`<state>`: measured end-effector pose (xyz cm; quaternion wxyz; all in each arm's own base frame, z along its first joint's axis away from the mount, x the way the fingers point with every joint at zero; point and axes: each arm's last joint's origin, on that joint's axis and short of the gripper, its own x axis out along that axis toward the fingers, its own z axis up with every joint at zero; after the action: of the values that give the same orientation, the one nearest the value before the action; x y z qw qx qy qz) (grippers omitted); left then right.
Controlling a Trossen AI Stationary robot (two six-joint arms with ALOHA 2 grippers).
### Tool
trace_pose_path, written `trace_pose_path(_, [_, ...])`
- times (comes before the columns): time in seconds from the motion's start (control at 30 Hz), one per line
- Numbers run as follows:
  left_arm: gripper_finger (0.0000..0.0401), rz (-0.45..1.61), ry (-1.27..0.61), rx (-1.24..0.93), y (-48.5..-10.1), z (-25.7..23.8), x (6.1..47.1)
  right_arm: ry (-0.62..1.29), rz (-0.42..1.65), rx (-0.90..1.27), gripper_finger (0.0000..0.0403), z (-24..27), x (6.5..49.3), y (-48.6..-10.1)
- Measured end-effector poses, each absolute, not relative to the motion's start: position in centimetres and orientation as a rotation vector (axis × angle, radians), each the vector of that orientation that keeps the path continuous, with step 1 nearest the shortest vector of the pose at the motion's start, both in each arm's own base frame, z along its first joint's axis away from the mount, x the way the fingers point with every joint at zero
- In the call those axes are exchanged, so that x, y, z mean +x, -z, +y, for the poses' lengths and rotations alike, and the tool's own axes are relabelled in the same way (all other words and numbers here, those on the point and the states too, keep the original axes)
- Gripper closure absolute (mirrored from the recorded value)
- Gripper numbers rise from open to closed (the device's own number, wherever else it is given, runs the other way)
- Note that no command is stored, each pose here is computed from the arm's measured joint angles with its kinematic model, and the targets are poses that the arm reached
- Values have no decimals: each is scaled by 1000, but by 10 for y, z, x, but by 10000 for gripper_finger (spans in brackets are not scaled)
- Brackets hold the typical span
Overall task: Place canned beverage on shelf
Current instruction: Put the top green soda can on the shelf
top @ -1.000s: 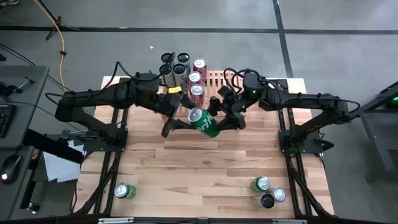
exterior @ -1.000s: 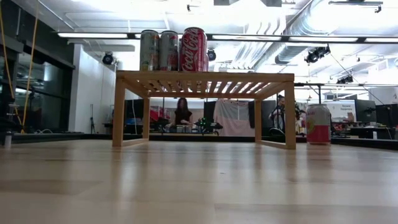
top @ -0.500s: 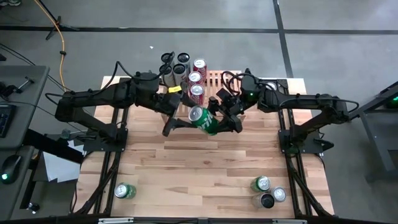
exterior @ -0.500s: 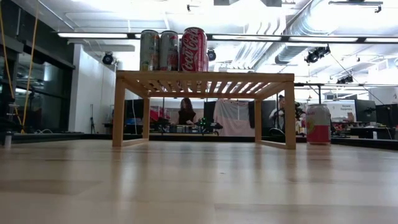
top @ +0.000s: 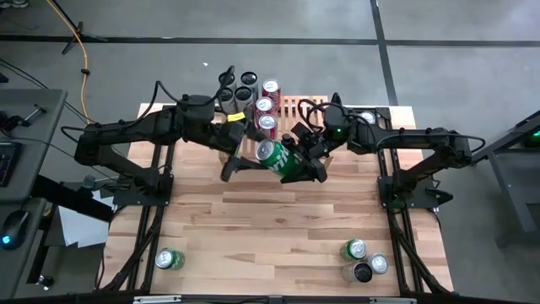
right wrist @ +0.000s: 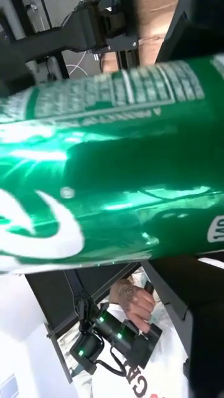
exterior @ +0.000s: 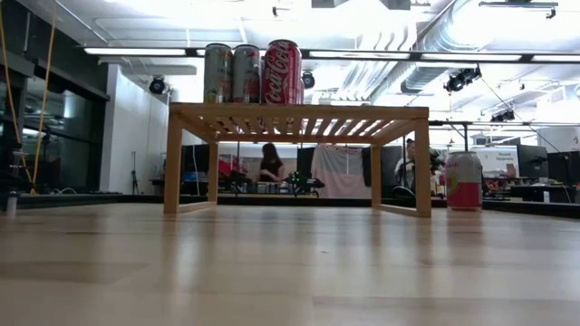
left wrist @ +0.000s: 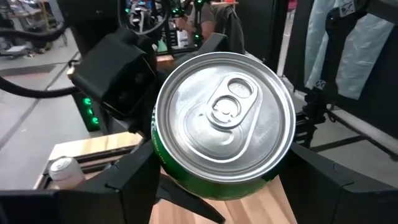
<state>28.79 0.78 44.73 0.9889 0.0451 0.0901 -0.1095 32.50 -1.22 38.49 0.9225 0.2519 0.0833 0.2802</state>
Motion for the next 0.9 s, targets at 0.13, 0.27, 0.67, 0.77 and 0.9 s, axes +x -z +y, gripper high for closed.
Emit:
trace_pose_path(0.13, [136,193,274,45,-446,6,287,-580,165,515,41,-12,325,-385])
trace_pose_path(0.27, [136,196,266,52,-446,6,287,-579,163,513,41,-12,325,-386])
trace_pose_path(0.67, [136,195,266,10,-446,6,288,-574,165,527,115,-14,325,-386])
trace_pose_path(0.77, [103,199,258,-12,-446,6,288,-577,167,530,115,-18,324,-386])
trace_pose_path(0.9, [48,203,234,-64,-449,9,281,-619,185,522,115,-25,322,-385])
